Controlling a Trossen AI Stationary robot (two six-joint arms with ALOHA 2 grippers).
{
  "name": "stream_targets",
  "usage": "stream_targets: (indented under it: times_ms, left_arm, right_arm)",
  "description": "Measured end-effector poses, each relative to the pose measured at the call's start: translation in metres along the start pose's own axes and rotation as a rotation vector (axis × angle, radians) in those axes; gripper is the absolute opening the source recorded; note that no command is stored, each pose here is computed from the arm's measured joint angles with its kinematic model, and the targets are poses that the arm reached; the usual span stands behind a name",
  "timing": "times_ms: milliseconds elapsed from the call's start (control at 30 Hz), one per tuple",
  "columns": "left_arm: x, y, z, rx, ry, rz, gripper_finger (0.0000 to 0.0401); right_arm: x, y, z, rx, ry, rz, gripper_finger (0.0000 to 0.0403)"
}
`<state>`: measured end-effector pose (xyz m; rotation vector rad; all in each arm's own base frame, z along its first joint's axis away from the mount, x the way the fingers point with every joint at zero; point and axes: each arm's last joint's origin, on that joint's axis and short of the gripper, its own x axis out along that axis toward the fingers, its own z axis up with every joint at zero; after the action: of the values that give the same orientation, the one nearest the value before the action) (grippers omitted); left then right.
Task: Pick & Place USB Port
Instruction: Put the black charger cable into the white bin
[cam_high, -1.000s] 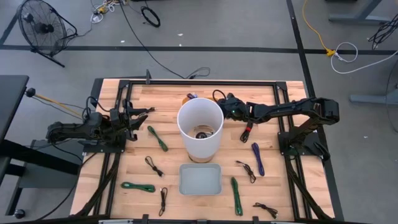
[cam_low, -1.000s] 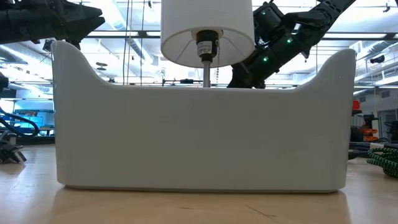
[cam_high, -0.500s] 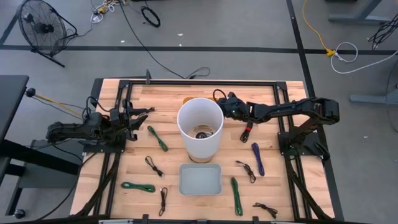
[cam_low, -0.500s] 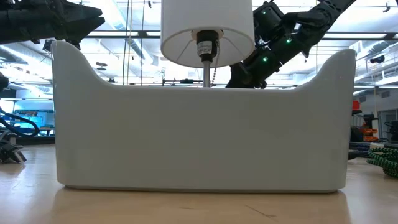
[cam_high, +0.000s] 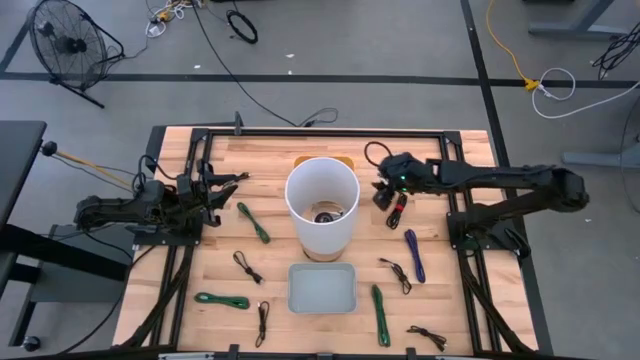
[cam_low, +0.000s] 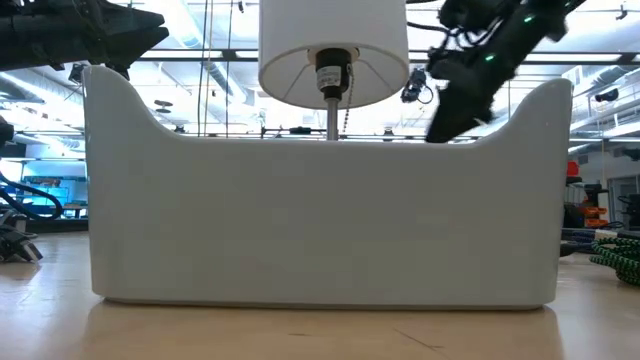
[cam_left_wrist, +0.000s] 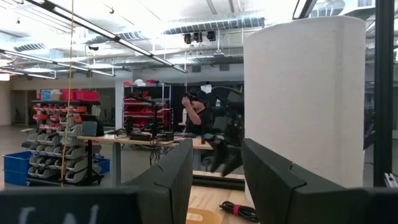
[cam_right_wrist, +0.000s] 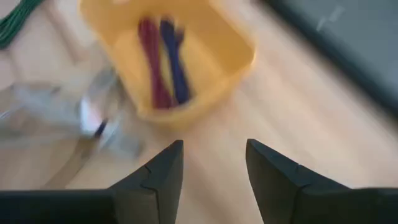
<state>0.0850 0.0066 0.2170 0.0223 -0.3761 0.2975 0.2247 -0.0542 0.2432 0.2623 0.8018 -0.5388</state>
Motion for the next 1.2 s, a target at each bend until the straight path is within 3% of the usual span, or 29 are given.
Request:
stream_targets:
  times_ms: [133, 267, 400, 733, 967, 1200]
  left_arm:
    - [0.000, 0.000, 0.000, 0.000, 0.000, 0.000, 0.0144]
    - [0.000, 0.000, 0.000, 0.000, 0.001, -0.001, 0.0144]
    - [0.000, 0.000, 0.000, 0.000, 0.002, 0.000, 0.0144]
    - [0.000, 0.000, 0.000, 0.001, 0.004, -0.001, 0.0144]
    - [0.000, 0.000, 0.000, 0.000, 0.004, -0.001, 0.0144]
    - [0.000, 0.000, 0.000, 0.000, 0.004, -0.001, 0.0144]
  right_arm:
    - [-0.014, -0.005, -0.019, 0.104, 0.197, 0.045, 0.0176]
    - [-0.018, -0.007, -0.036, 0.174, 0.344, -0.050, 0.0176]
    - [-0.013, -0.009, -0.050, 0.252, 0.373, -0.138, 0.0176]
    - [0.015, -0.017, -0.096, 0.310, 0.427, -0.177, 0.0176]
    - [0.022, -0.016, -0.093, 0.289, 0.346, -0.124, 0.0176]
    - [0.022, -0.017, -0.095, 0.292, 0.359, -0.144, 0.0176]
